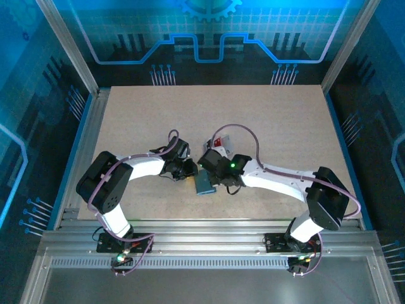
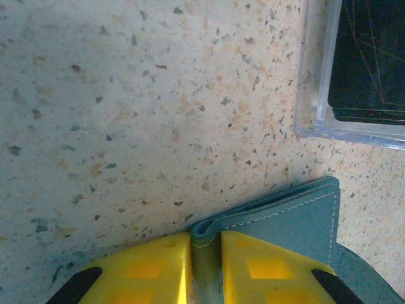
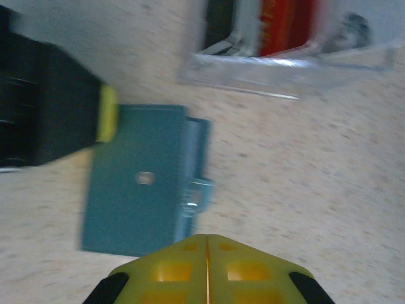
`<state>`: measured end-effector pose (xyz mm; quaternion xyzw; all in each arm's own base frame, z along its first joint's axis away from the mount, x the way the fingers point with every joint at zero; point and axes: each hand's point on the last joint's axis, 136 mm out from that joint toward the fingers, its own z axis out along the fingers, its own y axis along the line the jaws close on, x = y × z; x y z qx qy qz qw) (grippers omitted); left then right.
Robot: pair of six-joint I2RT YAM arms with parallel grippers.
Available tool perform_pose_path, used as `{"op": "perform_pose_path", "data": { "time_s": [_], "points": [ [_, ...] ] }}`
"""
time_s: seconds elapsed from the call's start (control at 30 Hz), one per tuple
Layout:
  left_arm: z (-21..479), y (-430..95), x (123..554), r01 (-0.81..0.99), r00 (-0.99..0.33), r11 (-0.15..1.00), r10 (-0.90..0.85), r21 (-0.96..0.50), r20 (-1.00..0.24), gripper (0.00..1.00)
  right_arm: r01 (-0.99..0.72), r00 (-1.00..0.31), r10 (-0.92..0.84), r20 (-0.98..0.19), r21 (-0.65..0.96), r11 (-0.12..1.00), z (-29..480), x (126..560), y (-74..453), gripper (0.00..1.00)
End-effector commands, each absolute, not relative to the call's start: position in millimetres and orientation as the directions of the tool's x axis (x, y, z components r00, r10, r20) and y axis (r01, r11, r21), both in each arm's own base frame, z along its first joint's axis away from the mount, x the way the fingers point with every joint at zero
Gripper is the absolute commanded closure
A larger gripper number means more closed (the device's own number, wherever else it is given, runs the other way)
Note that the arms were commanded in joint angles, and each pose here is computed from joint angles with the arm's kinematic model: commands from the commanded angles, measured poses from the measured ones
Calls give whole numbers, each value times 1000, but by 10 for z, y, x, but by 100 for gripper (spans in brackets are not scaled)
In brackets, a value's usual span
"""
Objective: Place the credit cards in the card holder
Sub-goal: Open the button on the card holder, then open the card holder at the bottom-center of the table.
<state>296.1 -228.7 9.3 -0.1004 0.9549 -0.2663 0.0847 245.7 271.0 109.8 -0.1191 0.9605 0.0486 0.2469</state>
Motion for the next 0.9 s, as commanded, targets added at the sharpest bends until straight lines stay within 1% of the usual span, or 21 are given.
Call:
{"op": "perform_pose_path", "data": {
  "time_s": [0.0, 0.07, 0.13, 0.27, 0.4, 0.43, 0.53, 0.67, 0.87],
  "points": [
    [-412, -2283, 2510, -159, -985, 885, -172, -437, 11, 80, -359, -869, -274, -411, 144, 922, 1028, 2377, 3072, 92],
    [-411, -2290, 2503, -157, -986, 886, -169, -437, 12, 80, -360, -886, -277, -371, 175, 916, 895, 2405, 3171, 92],
    [-406, -2291, 2507, -157, -986, 886, -169, -436, 11, 80, -331, -910, -253, -327, 208, 920, 712, 2465, 3189, 90],
    [-407, -2281, 2496, -153, -986, 889, -164, -432, 10, 80, -269, -944, -198, -266, 269, 925, 445, 2556, 3102, 78],
    [-416, -2263, 2488, -150, -987, 892, -163, -425, 8, 80, -234, -953, -183, -240, 205, 950, 302, 2568, 2891, 75],
    [-421, -2259, 2484, -150, -987, 893, -162, -424, 7, 80, -229, -954, -180, -240, 193, 954, 284, 2567, 2846, 72],
    [-441, -2261, 2479, -150, -987, 893, -162, -424, 9, 80, -226, -957, -177, -229, 206, 952, 246, 2540, 2822, 67],
    [-470, -2265, 2468, -157, -986, 891, -165, -426, 18, 80, -236, -961, -183, -209, 265, 935, 203, 2489, 2917, 67],
    [-513, -2260, 2448, -166, -985, 891, -172, -423, 22, 81, -252, -958, -186, -219, 330, 910, 268, 2489, 3038, 68]
  ]
}}
